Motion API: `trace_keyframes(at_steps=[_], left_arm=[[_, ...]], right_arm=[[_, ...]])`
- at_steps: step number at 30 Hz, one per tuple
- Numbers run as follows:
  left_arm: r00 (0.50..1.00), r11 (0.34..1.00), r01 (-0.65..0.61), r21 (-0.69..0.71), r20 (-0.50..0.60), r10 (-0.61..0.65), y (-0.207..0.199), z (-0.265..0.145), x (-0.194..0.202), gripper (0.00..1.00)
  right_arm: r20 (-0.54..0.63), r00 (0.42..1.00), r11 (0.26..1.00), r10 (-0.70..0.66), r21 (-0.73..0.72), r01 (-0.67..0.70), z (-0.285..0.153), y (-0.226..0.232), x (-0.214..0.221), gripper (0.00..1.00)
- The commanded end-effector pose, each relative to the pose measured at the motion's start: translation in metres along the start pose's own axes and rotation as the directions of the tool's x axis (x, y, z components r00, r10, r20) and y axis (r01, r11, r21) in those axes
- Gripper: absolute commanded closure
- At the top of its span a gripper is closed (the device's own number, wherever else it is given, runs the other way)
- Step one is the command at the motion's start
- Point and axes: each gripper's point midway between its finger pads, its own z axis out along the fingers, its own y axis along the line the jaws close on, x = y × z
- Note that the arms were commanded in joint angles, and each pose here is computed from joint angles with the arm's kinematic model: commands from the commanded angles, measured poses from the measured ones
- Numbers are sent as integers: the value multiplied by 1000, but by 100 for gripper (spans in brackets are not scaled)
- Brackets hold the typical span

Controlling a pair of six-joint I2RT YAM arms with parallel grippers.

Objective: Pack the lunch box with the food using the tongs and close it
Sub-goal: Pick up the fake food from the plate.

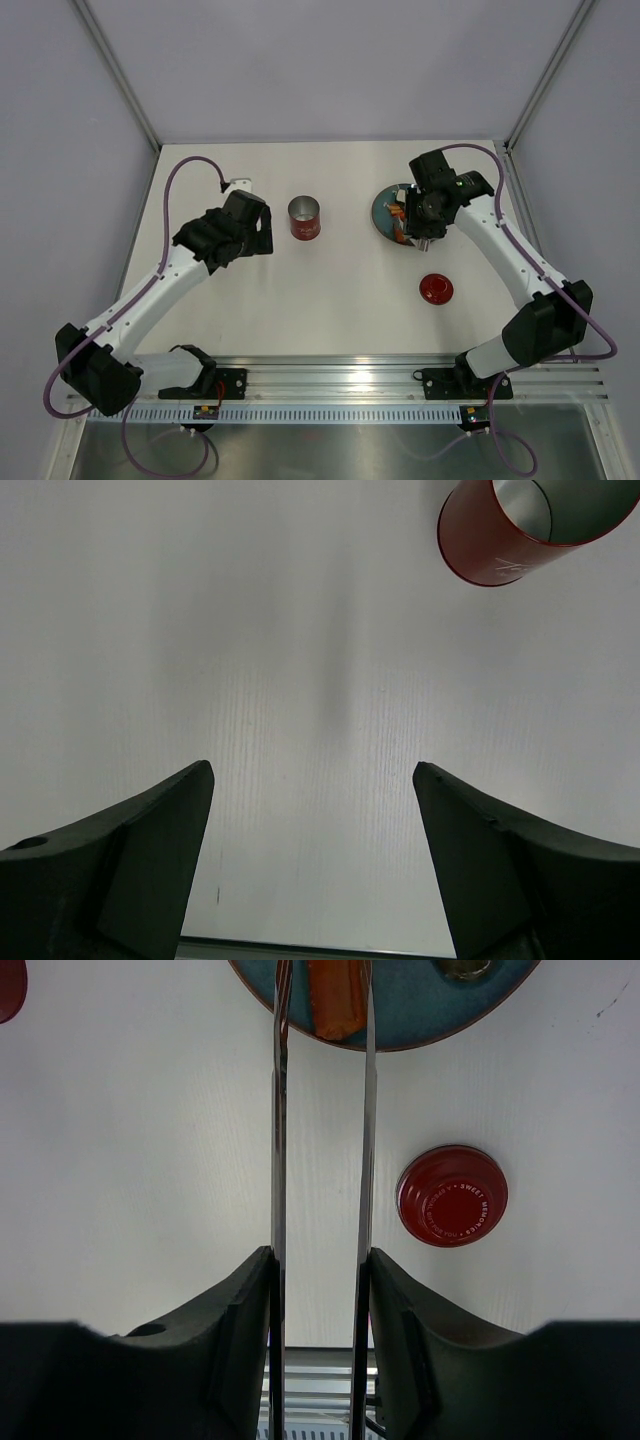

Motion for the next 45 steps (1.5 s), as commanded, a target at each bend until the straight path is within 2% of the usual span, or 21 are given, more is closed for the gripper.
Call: trace_keyframes(at_steps=[1, 33, 45], left_arm=[[998, 1000, 30, -3, 55, -29, -2, 0, -17, 14], [999, 999, 33, -14, 40, -33, -2, 5, -12, 14], [999, 999, 40, -1, 35, -40, -5, 5, -12, 15]], right_arm=[[30, 999, 1000, -11, 0, 11, 5, 0, -8, 52], [-20, 999, 999, -37, 23, 37, 38, -7, 2, 50], [-45, 999, 999, -23, -34, 21, 53, 0, 7, 51]])
